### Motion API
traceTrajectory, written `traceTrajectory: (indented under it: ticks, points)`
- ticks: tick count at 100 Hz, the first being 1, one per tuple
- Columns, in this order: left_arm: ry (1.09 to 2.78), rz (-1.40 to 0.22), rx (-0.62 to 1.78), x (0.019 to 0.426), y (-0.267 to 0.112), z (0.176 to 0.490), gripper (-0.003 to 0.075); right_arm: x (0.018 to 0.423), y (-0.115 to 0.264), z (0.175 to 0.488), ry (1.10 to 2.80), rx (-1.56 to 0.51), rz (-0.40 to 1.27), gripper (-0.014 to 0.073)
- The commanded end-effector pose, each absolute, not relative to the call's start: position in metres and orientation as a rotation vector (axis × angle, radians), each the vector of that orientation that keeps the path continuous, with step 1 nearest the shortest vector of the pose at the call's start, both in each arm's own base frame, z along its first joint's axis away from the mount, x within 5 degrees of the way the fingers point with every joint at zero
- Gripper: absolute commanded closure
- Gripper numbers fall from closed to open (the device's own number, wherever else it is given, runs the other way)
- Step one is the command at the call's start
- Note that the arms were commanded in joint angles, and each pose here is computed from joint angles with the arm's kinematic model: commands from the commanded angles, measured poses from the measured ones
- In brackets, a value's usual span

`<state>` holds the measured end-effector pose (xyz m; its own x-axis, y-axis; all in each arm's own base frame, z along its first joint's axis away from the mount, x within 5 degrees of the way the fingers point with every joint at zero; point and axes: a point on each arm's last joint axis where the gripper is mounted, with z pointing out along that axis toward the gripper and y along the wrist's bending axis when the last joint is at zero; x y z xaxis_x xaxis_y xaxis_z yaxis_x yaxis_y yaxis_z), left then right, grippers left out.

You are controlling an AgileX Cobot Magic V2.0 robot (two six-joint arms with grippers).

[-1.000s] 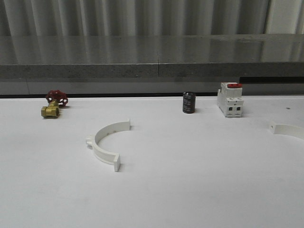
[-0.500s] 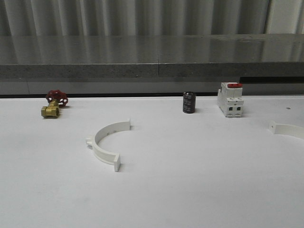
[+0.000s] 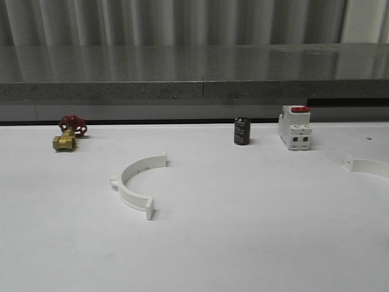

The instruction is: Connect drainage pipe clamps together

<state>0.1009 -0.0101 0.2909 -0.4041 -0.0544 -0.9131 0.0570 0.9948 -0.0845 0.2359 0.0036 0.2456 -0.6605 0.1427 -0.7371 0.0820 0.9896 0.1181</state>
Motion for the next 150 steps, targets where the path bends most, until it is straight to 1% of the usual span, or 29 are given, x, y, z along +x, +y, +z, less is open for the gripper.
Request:
traceTrajectory:
  ticks: [1, 19, 62, 81, 102, 107, 112, 127, 128, 133, 141, 150]
  points:
    - [1.884, -0.138, 0.001, 0.103, -0.011, 0.307, 0.074, 0.252, -0.002, 0.261, 2.256, 0.181, 0.084, 0.0087]
    - [1.884, -0.138, 0.001, 0.103, -0.011, 0.307, 0.074, 0.278, -0.02, 0.247, 2.419, 0.268, 0.05, 0.0087]
    - [1.884, -0.138, 0.001, 0.103, -0.011, 0.307, 0.074, 0.333, -0.03, 0.198, 2.569, 0.245, 0.021, 0.0087]
    - [1.884, -0.138, 0.001, 0.103, -0.011, 0.307, 0.074, 0.344, -0.031, 0.182, 2.605, 0.245, 0.015, 0.0087]
    - [1.884, -0.138, 0.001, 0.103, -0.011, 0.307, 0.074, 0.341, -0.031, 0.173, 2.669, 0.251, 0.017, 0.0094]
    - [1.884, -0.138, 0.001, 0.103, -0.011, 0.307, 0.074, 0.34, -0.031, 0.173, 2.682, 0.252, 0.017, 0.0117]
    - [1.884, -0.138, 0.001, 0.103, -0.011, 0.307, 0.074, 0.34, -0.031, 0.172, 2.687, 0.252, 0.017, 0.0159]
    - [1.884, -0.138, 0.001, 0.103, -0.011, 0.307, 0.074, 0.34, -0.031, 0.173, 2.685, 0.253, 0.018, 0.0357]
    - [1.884, -0.138, 0.001, 0.103, -0.011, 0.307, 0.074, 0.34, -0.031, 0.173, 2.685, 0.253, 0.018, 0.0357]
    - [1.884, -0.138, 0.001, 0.103, -0.011, 0.307, 0.074, 0.34, -0.031, 0.172, 2.686, 0.253, 0.018, 0.0421]
    - [1.884, -0.138, 0.001, 0.103, -0.011, 0.307, 0.074, 0.34, -0.031, 0.172, 2.69, 0.254, 0.018, 0.0475]
    - [1.884, -0.138, 0.001, 0.103, -0.011, 0.307, 0.074, 0.34, -0.031, 0.172, 2.69, 0.254, 0.018, 0.0506]
